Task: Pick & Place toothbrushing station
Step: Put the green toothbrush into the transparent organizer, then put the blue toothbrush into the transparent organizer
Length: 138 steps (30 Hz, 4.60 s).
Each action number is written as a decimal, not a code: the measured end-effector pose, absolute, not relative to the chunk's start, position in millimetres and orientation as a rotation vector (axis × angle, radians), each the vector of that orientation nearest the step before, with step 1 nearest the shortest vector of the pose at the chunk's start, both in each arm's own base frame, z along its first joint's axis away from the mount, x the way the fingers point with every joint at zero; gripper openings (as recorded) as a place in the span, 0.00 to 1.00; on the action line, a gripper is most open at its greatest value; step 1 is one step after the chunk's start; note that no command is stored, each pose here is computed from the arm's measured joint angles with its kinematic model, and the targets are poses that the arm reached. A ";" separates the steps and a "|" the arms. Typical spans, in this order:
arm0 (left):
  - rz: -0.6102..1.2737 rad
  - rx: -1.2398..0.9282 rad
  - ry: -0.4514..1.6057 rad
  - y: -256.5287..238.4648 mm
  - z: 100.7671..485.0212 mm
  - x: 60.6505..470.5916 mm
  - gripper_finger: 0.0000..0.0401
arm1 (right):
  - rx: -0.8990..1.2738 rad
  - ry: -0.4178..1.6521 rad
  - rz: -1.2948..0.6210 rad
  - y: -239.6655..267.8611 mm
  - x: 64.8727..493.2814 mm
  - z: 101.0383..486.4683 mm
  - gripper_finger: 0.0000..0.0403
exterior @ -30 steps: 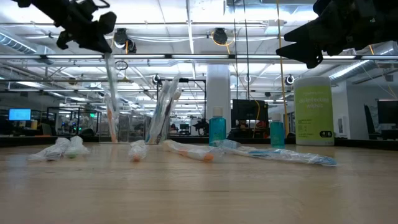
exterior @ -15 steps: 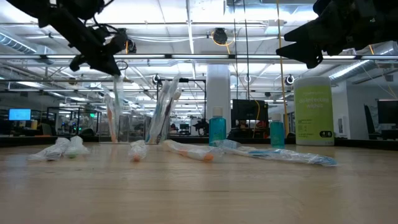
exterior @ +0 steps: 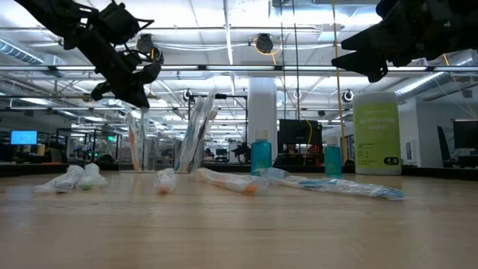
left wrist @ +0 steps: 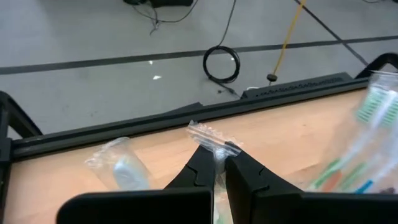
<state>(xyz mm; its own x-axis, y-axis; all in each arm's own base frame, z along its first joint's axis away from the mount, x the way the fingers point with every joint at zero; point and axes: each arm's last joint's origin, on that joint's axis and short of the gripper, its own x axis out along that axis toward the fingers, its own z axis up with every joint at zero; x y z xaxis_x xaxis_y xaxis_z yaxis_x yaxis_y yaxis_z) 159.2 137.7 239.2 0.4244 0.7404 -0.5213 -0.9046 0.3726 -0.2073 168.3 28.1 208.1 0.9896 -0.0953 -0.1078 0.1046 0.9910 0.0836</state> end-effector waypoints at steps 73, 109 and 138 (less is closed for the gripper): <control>-0.031 0.105 -0.106 3.9 323.5 175.5 0.60 | 0.018 0.626 -0.061 100.3 248.7 218.1 0.63; 0.003 0.054 -0.072 -0.8 305.5 213.8 0.60 | 0.127 1.265 -0.516 128.2 305.0 118.9 0.41; -0.015 -0.011 -0.033 -7.0 302.1 213.4 0.60 | -0.108 0.717 -0.529 123.5 235.0 223.0 0.04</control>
<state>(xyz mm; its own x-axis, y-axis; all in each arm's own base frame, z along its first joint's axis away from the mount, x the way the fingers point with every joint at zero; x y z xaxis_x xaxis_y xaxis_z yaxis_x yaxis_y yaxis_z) 213.4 -7.0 302.1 0.9993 -0.0148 0.0333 0.0151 0.9998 -0.0107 235.0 123.5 223.0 0.6289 -0.4972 -0.5978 0.4251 0.8636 -0.2711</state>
